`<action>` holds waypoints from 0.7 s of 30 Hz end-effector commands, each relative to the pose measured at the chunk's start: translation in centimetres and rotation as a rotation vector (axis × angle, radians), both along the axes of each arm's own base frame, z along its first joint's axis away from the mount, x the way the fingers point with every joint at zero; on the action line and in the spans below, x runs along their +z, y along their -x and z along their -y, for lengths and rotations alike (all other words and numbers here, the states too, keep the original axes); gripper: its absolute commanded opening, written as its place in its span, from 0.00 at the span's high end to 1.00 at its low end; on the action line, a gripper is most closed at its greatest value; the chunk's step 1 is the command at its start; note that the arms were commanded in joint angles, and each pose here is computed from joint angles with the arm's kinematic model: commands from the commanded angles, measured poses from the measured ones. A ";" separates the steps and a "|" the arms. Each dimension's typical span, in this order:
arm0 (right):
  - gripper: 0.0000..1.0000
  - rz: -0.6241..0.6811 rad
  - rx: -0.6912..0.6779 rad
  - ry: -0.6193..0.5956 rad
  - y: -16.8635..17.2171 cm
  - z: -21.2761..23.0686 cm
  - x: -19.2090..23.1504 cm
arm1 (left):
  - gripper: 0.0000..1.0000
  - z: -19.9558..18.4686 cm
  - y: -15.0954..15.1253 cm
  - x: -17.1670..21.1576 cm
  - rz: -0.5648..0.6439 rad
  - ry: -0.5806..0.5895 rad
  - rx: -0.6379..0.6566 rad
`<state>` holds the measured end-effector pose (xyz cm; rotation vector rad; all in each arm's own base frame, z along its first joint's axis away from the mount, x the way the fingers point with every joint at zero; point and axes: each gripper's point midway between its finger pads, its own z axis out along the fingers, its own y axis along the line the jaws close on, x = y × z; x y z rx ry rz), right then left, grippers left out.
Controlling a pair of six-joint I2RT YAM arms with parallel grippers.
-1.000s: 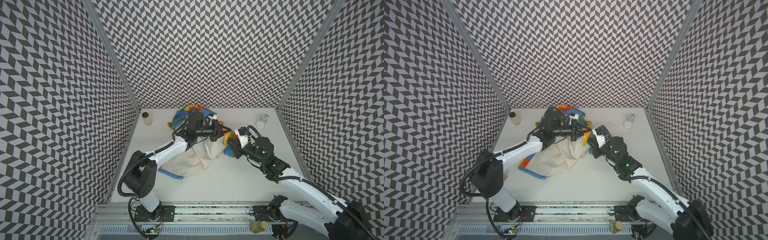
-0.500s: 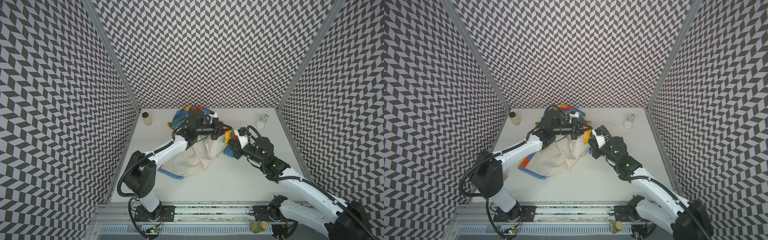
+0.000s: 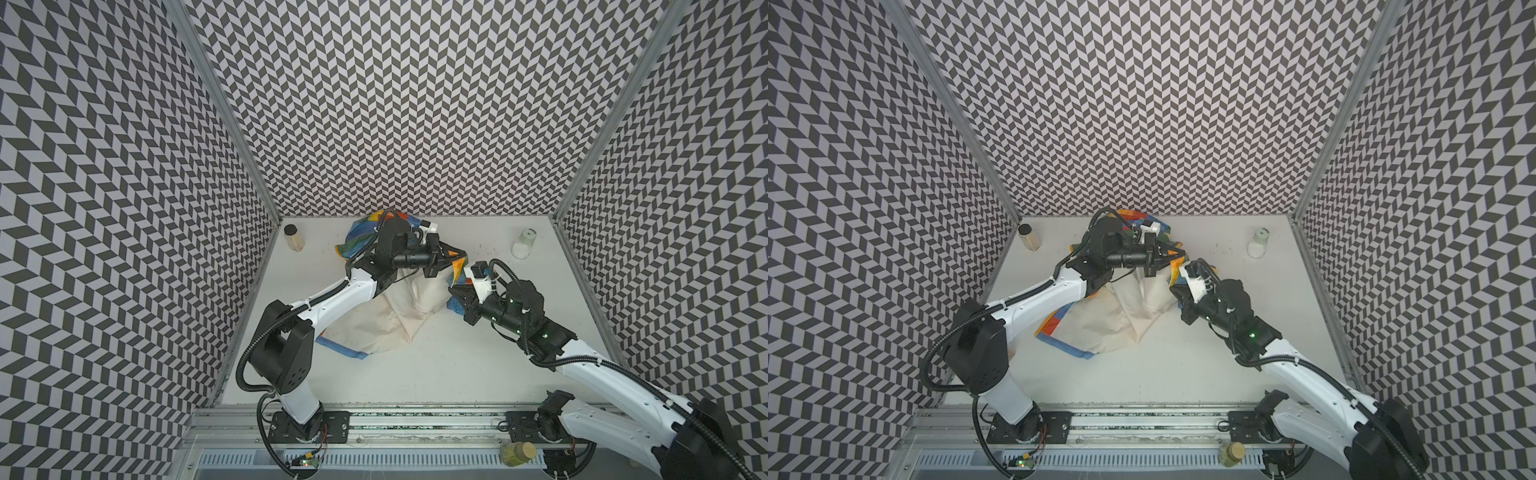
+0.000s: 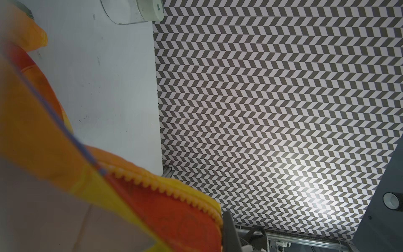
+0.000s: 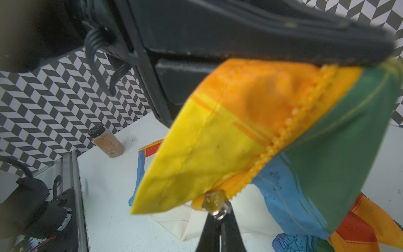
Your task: Zip up the jacket
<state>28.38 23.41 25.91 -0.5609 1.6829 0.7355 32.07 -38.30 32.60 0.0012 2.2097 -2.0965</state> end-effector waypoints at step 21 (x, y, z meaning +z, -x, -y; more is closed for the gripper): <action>0.29 -0.521 -0.256 -0.277 0.7 3.4 -4.0 | 1.00 -1.9 -2.5 1.7 0.111 0.093 -0.010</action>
